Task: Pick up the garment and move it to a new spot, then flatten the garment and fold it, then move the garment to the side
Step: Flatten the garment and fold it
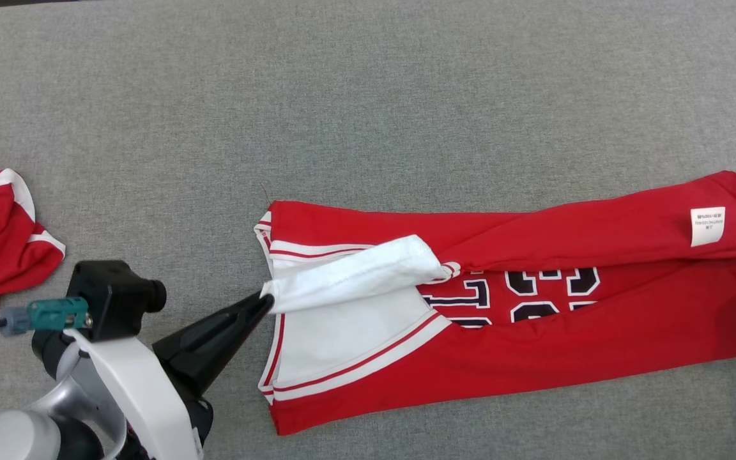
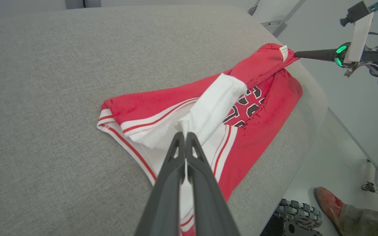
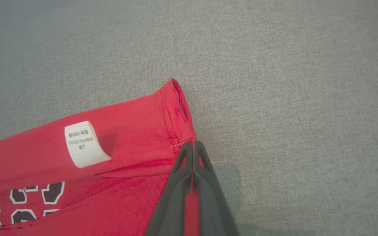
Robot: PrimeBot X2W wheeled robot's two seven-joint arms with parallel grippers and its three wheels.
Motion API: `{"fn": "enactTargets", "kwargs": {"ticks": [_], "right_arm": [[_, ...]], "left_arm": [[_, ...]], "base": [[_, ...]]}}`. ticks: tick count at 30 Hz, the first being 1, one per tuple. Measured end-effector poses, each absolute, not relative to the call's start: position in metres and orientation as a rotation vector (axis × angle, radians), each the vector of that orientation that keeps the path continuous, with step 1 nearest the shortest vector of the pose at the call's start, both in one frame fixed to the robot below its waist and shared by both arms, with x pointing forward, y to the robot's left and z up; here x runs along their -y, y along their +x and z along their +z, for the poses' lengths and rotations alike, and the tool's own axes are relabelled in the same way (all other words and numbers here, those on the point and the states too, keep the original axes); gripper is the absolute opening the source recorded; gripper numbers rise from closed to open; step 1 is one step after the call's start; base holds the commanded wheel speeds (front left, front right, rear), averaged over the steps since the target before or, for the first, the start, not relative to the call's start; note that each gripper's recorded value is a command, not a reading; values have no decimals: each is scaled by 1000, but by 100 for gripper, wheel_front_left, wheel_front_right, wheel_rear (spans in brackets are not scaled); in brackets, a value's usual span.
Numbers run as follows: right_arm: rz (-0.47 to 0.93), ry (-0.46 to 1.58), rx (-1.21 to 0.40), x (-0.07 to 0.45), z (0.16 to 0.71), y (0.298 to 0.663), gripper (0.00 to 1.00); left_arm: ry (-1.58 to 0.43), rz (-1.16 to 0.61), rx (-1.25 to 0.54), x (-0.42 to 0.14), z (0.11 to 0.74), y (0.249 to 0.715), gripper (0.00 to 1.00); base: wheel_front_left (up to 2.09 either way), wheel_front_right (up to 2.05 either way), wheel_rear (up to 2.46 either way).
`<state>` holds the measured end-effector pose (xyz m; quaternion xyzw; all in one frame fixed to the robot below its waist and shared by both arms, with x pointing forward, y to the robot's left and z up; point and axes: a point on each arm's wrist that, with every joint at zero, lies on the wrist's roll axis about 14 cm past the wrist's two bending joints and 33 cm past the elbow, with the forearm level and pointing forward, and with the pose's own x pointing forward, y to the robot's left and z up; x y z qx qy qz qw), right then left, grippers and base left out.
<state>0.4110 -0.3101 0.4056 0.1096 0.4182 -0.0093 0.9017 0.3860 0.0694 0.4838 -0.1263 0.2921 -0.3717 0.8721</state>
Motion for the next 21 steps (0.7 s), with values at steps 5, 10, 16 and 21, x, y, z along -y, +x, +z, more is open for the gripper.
{"fn": "enactTargets", "kwargs": {"ticks": [5,10,16,21], "right_arm": [[-37,237,-904,311,396,398,0],[-48,240,-955,305,380,386,0],[-47,240,-956,294,368,383,100],[-52,267,-876,290,374,386,100]], "left_arm": [[-270,-756,-664,-73,471,368,0],[-292,-693,-748,-76,440,354,0],[-399,-616,-775,-68,411,352,100],[-412,-536,-691,-71,407,361,100]], "base": [[0,0,0],[0,0,0],[0,0,0],[0,0,0]]}}
